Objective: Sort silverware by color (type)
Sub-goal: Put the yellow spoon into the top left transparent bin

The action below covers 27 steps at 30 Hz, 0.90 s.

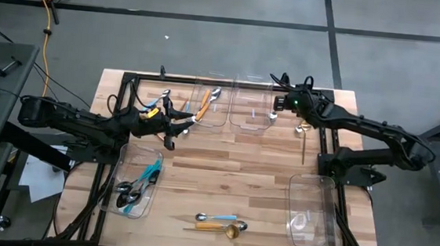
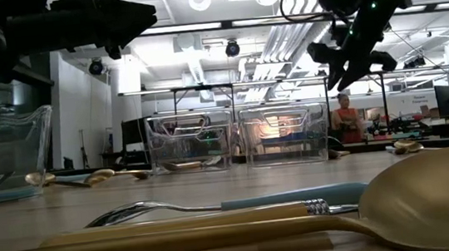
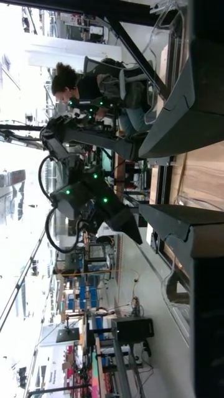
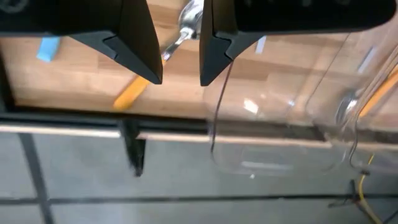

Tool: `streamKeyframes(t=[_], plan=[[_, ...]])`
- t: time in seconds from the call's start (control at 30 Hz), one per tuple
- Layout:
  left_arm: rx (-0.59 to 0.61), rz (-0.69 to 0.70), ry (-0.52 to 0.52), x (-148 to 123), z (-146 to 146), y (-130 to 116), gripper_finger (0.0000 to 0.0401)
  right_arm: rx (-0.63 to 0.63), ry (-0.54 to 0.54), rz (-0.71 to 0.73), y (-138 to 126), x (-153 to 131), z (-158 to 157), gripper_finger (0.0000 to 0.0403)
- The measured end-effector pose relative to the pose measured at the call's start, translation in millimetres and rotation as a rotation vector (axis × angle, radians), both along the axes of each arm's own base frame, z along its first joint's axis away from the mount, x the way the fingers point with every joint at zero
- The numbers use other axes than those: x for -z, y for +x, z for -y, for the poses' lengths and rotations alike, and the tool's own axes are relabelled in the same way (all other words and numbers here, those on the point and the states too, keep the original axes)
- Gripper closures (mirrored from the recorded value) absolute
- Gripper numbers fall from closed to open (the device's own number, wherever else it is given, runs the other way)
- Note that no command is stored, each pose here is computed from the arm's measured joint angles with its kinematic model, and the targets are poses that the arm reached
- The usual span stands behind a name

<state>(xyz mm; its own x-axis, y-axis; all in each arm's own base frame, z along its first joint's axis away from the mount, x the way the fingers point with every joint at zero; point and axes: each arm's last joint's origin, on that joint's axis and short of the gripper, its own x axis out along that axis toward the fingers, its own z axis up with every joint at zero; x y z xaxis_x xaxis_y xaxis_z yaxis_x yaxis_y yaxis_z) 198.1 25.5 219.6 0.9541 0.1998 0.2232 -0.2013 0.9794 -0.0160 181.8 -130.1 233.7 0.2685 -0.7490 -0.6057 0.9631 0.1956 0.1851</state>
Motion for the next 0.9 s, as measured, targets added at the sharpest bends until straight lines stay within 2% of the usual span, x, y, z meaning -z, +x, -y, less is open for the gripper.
streamKeyframes(t=[0.37,0.5,0.63,0.9], plan=[[0.000,0.001,-0.001,0,0,0,0.0281,0.001,0.044,-0.001,-5,3,7,0.0310],[0.001,0.001,-0.002,0,0,0,0.0281,0.011,0.147,0.004,-12,10,13,0.0310],[0.001,0.001,-0.003,0,0,0,0.0281,0.058,0.196,-0.011,-14,18,19,0.0310],[0.006,0.006,-0.026,0,0,0,0.0281,0.085,0.343,-0.044,-5,50,34,0.0310]])
